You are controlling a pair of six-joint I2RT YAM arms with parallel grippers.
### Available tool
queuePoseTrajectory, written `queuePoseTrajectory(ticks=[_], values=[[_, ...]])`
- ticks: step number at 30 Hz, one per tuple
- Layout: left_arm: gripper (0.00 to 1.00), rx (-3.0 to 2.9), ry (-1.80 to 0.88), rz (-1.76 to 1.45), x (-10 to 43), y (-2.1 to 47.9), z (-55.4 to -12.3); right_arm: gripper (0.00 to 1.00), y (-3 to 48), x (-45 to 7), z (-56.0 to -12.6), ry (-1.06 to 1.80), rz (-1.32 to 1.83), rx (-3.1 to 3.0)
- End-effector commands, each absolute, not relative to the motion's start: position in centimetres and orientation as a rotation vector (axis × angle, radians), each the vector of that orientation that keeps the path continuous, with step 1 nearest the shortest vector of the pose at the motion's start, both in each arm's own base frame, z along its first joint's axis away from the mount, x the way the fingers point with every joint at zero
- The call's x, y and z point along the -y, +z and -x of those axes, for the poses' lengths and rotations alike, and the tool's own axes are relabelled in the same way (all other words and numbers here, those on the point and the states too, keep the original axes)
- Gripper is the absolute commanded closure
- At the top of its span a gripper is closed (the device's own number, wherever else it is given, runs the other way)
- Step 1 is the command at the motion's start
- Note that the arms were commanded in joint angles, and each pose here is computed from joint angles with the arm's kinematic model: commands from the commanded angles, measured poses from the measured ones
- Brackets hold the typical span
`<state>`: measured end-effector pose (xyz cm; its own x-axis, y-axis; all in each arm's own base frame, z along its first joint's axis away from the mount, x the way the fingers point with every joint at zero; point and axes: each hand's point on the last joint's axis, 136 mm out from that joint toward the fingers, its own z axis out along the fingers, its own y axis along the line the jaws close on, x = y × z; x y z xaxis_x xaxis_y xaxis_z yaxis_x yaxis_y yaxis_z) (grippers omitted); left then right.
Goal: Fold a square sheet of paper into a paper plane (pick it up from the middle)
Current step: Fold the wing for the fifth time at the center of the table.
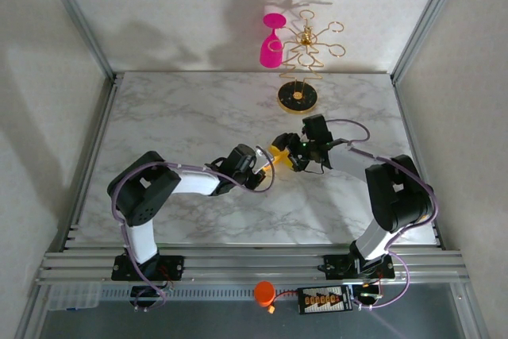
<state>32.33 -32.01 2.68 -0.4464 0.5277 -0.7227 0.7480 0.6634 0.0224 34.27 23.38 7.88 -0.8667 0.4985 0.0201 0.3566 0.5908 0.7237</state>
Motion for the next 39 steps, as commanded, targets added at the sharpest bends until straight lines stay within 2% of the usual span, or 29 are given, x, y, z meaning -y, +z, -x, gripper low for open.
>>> queuePoseTrajectory(ticks=[1, 21, 39], values=[[0.98, -2.215, -0.453, -1.0, 32.5, 1.9, -31.5, 0.3, 8.7, -22.1, -34.8, 1.073, -0.707, -2.597], [1.0, -2.375, -0.674, -0.836, 32.3, 1.9, -32.1, 0.29, 8.3, -20.0, -34.8, 1.006, -0.734, -2.569], [1.0, -2.544, -0.939, -0.543, 32.5, 2.6, -32.8, 0.29, 7.9, -20.3, -34.9, 1.041, -0.678, -2.562]])
